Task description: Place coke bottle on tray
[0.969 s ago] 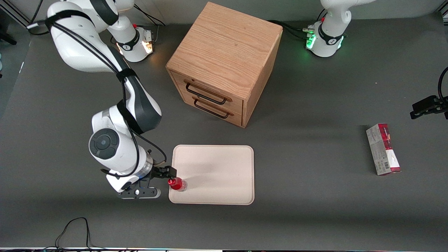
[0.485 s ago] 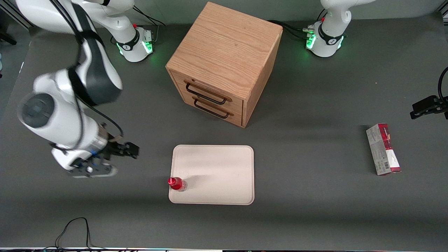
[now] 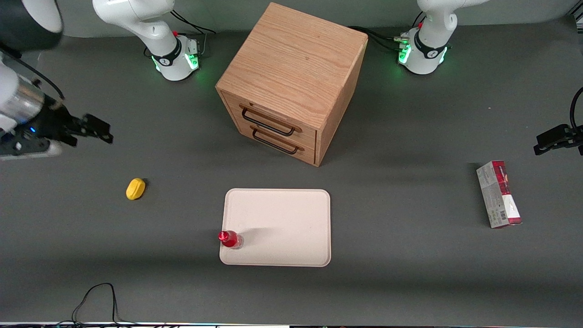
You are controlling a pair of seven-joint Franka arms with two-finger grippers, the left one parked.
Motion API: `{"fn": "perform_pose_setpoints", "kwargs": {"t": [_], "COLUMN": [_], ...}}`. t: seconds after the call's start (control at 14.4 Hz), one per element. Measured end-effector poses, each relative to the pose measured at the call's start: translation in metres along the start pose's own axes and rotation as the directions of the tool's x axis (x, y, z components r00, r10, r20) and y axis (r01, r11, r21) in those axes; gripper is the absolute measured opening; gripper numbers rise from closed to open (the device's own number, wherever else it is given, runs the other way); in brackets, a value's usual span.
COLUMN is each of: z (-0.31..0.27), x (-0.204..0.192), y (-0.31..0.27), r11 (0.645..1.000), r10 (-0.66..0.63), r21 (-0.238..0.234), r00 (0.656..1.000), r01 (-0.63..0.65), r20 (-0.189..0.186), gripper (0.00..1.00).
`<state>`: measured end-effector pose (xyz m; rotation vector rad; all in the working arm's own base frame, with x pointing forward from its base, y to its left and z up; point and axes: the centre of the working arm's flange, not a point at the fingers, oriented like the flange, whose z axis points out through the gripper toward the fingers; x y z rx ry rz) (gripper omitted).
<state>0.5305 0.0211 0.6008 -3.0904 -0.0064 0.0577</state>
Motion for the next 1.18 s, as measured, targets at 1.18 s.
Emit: {"fn": "perform_pose_setpoints", "kwargs": {"t": [1.18], "z": [0.003], "x": [-0.018], "y": [0.01], "r11": [1.0], "r10": [0.002], "r21": [-0.019], "r00": [1.0], "r01": [-0.003], "r20": [-0.018], "gripper": [1.0]}}
